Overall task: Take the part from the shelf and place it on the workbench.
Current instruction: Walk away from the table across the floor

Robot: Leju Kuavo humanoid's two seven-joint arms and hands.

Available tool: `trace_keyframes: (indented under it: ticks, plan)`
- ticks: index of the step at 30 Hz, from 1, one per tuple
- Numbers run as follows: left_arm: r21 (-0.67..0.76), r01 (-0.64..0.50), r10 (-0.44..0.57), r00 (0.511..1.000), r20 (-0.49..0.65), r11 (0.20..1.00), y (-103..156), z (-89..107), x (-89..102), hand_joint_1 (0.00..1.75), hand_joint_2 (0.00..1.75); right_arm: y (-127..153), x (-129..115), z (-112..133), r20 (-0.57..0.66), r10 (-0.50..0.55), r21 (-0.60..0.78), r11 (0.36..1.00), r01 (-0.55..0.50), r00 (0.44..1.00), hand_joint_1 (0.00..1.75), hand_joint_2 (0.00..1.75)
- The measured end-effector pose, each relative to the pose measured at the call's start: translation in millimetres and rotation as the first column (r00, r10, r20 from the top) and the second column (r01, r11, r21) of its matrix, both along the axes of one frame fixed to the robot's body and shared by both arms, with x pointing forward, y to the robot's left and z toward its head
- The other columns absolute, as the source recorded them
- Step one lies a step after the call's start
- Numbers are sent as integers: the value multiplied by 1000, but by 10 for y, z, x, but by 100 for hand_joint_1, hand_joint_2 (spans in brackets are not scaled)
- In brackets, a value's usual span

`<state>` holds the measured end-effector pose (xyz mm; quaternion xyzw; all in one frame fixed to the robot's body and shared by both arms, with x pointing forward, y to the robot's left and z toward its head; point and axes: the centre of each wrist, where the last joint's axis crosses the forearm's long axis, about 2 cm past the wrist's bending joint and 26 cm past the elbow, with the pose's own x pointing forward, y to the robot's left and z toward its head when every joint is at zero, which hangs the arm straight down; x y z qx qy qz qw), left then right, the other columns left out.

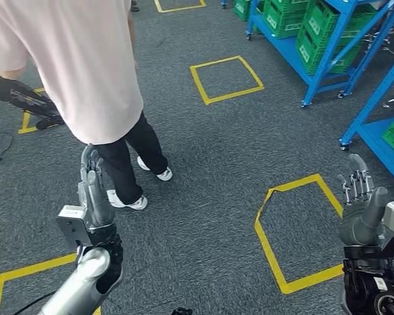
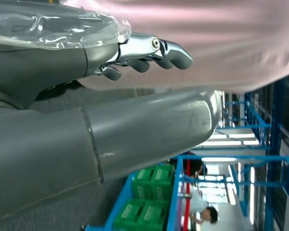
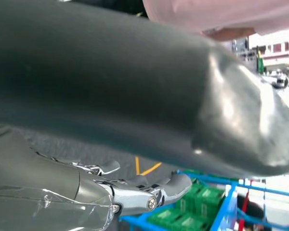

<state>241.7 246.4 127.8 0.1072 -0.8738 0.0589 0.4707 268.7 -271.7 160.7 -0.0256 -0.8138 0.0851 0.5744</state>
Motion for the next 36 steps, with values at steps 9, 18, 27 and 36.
trace_keyframes:
  ticks: [9, 18, 27, 36]
  plan:
    - [-12, 1, 0, 1000, 22, 1000, -7, 43, 48, 0, 0, -11, -20, -21, 0, -12, 5, 1000, 12, 1000, 0, 0]
    - [-32, 0, 1, 999, 34, 999, -16, 52, 88, 0, 0, -36, -37, -37, 1, -38, 2, 999, 38, 999, 0, 0]
    - [-43, -2, 3, 999, 47, 999, -20, 55, 135, 0, 0, -80, -59, -28, 15, -65, 1, 998, 65, 998, 0, 0]
    - [-38, -4, 5, 999, 35, 999, -9, 26, 142, 0, 0, -96, -87, -57, 7, -71, 0, 997, 71, 997, 0, 0]
